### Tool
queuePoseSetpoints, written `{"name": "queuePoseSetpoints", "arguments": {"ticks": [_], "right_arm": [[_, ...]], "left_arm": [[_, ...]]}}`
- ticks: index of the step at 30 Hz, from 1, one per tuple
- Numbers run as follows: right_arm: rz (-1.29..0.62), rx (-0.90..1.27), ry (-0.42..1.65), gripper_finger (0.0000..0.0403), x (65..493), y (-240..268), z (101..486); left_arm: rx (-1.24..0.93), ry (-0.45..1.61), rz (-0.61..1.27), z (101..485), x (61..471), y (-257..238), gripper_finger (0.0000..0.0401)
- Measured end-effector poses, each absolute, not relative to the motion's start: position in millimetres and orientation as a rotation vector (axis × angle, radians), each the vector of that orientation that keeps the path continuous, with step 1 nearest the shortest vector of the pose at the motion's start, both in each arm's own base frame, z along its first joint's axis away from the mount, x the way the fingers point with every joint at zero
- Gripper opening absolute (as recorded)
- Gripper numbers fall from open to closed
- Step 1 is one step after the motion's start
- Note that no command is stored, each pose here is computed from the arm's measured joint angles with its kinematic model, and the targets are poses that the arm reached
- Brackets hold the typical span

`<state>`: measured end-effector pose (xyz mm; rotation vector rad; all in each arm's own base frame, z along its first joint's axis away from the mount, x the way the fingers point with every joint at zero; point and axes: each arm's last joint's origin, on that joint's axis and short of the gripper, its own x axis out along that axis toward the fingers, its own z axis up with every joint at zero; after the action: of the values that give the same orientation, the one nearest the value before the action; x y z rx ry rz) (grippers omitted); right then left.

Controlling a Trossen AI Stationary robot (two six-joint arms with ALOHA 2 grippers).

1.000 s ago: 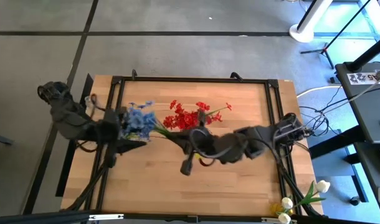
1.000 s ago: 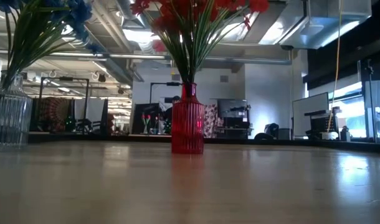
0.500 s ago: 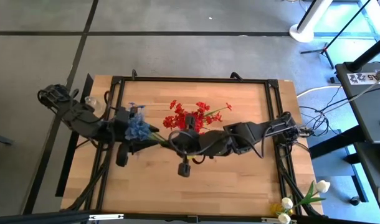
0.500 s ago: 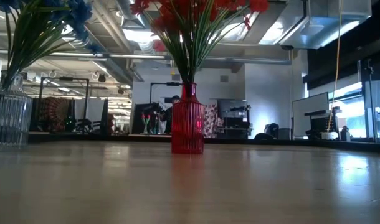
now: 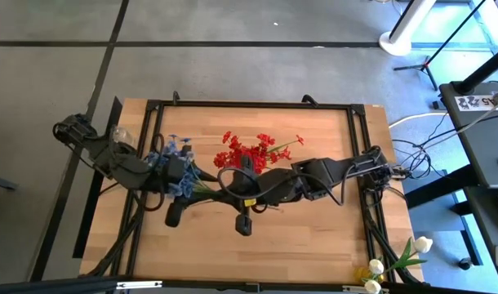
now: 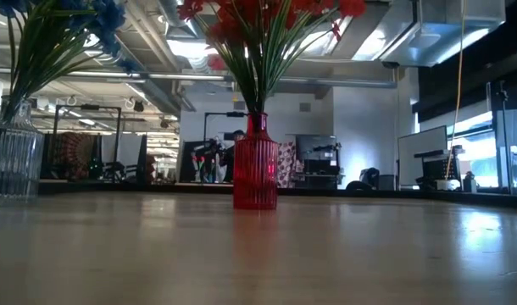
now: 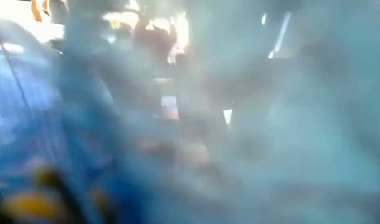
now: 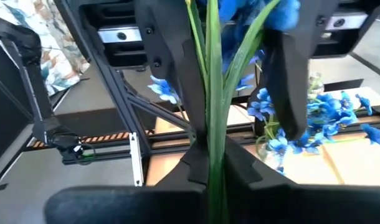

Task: Sort flowers into vase by color
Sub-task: Put the blue flowers into the transparent vase

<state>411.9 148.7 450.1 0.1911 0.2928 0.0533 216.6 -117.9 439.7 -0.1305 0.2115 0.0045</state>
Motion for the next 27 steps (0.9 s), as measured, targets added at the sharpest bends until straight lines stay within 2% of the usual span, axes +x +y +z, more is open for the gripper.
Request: {"name": "queuePoseSetpoints", "arguments": {"ticks": [4,9,10,15,19,23,26,27], "right_arm": [[0.04,0.191,0.307,0.004,412,148,449],[0.017,0.178,0.307,0.009,412,147,448],[0.017,0.176,0.308,0.0102,412,147,448],[0.036,0.174,0.328,0.0171,406,149,450],[0.08,0.222,0.326,0.0208,382,155,467],[0.039,0.205,0.333,0.0218,355,164,480],[-0.04,0.188,0.366,0.0216,346,168,478],[-0.063,0.18,0.377,0.0214,343,170,476]], "left_arm": [[-0.126,0.21,0.011,440,217,-118,0.0136],[-0.125,0.206,0.032,440,217,-116,0.0024],[-0.124,0.201,0.035,441,216,-115,0.0014],[-0.098,0.22,0.02,456,194,-102,0.0006],[-0.117,0.361,-0.01,482,154,-82,0.0005],[-0.293,0.578,-0.116,502,113,-65,0.0004],[-0.422,0.809,-0.057,494,92,-56,0.0004],[-0.464,0.83,-0.059,491,92,-58,0.0003]]}}
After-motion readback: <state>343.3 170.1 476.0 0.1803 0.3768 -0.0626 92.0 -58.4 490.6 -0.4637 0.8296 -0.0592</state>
